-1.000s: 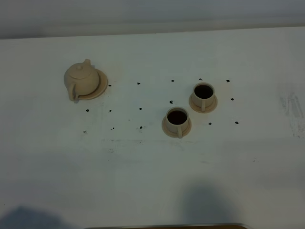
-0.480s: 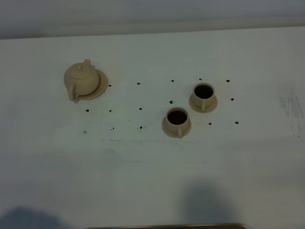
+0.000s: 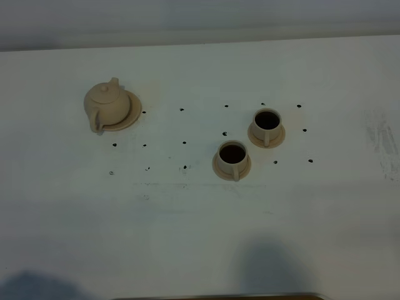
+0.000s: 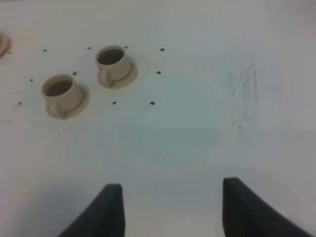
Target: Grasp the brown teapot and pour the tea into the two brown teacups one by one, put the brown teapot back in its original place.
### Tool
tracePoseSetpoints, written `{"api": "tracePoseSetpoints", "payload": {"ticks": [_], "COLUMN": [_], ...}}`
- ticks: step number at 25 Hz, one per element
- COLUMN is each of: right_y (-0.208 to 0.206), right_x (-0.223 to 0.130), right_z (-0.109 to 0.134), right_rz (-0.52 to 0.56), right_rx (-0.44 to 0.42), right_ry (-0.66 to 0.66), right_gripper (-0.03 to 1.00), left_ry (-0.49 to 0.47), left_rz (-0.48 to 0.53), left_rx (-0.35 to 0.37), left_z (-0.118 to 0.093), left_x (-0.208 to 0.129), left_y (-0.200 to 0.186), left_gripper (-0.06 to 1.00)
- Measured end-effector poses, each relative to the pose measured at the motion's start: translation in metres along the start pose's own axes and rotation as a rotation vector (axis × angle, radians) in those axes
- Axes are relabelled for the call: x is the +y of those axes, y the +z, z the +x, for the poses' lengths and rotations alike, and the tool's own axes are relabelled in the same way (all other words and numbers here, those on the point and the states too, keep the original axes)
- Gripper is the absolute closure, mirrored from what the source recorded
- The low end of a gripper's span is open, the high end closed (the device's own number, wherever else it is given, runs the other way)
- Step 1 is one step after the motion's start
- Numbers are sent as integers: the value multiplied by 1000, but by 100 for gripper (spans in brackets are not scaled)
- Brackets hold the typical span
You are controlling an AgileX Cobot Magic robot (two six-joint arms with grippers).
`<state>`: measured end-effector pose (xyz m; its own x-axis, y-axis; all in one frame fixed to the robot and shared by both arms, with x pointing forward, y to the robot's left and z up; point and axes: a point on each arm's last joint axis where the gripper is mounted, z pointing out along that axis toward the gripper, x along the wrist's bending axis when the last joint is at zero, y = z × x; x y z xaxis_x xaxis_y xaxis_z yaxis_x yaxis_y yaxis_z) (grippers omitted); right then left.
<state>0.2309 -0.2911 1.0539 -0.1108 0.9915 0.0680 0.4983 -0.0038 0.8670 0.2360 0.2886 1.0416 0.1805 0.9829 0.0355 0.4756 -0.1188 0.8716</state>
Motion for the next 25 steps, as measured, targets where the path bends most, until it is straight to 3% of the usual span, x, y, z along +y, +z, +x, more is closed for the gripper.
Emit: {"api": "tracePoseSetpoints", "payload": {"ticks": [16, 25], "right_y": [0, 0], "right_x": [0, 0], "right_z": [-4, -2], "right_rz": [1, 1], "right_rx": [-59, -43], "right_ry": [-66, -87], "right_gripper": [53, 53], "left_ry": [0, 0], "left_rz": [-1, -1], "left_rx": [0, 0], "left_z": [0, 0], "left_x": [0, 0], "left_y": [0, 0], "left_gripper": [44, 44]}}
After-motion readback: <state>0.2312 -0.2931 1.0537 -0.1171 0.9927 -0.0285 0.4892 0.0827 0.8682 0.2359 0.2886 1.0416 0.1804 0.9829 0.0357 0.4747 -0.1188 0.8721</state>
